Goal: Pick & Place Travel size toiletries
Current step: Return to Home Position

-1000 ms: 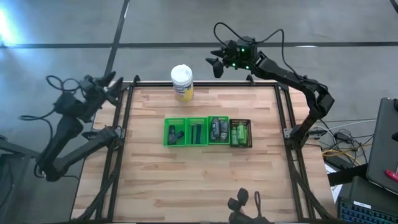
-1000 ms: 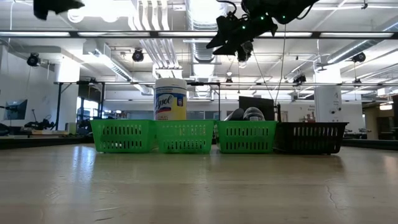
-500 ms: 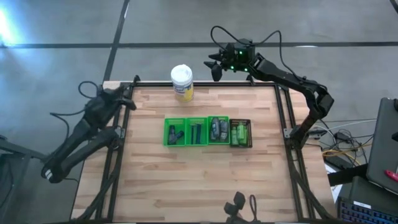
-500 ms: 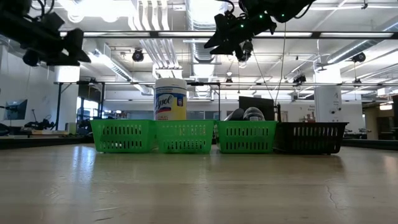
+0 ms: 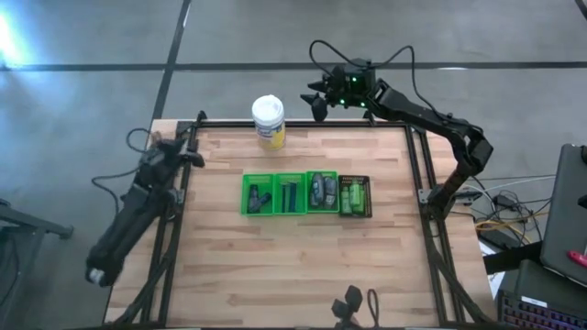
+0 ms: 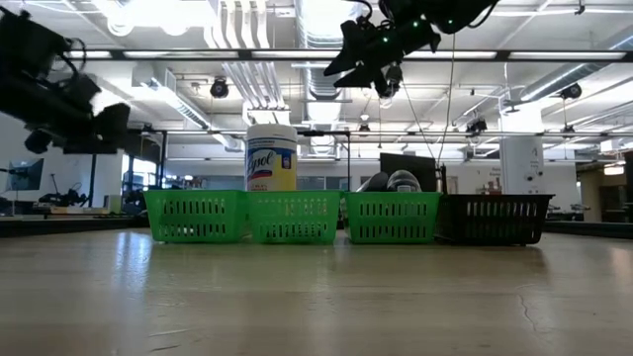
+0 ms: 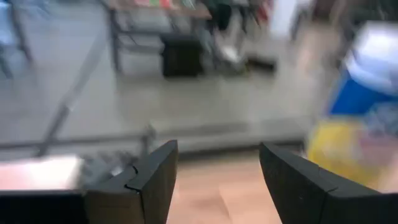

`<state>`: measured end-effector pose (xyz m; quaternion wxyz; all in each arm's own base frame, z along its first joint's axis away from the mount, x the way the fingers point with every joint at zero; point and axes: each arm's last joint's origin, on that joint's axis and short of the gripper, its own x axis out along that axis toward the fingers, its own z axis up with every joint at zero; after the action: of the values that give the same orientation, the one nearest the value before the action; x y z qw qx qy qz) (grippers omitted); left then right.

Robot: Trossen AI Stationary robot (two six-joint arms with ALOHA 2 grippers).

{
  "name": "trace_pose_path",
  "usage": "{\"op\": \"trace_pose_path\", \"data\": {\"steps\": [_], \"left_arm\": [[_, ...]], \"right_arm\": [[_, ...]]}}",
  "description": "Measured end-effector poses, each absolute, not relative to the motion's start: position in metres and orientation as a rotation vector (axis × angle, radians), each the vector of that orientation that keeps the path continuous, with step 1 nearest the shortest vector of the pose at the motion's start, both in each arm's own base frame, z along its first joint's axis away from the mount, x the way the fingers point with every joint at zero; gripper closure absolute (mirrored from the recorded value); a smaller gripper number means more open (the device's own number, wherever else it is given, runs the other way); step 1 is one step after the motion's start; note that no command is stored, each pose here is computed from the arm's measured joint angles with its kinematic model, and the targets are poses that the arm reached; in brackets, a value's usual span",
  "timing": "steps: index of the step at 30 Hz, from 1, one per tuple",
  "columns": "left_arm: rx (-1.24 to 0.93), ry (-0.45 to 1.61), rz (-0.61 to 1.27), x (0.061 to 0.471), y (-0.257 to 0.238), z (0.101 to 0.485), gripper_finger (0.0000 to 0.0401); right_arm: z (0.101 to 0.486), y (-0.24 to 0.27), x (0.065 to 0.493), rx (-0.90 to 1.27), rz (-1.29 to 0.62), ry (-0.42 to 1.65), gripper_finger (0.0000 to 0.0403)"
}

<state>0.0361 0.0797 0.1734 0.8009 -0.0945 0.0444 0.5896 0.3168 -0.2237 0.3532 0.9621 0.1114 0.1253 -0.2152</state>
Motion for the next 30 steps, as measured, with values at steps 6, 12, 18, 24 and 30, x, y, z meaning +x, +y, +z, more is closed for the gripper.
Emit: {"op": "trace_pose_path", "data": {"steps": [6,12,18,24,30], "left_arm": [[-0.201,0.033,1.524,0.013,0.089,0.171,0.0169],[-0.082,-0.135,1.703,0.001,0.096,0.172,0.0169],[-0.041,-0.206,1.728,0.002,0.096,0.174,0.0169],[-0.039,-0.206,1.765,-0.001,0.096,0.174,0.0169],[-0.042,-0.205,1.743,0.002,0.096,0.174,0.0169]], "right_arm": [[0.353,-0.224,0.317,0.215,-0.462,0.259,0.0144],[0.351,-0.225,0.316,0.211,-0.486,0.265,0.013],[0.351,-0.225,0.317,0.214,-0.485,0.265,0.0111],[0.351,-0.225,0.317,0.214,-0.484,0.265,0.0091],[0.351,-0.225,0.317,0.214,-0.485,0.265,0.0071]]}}
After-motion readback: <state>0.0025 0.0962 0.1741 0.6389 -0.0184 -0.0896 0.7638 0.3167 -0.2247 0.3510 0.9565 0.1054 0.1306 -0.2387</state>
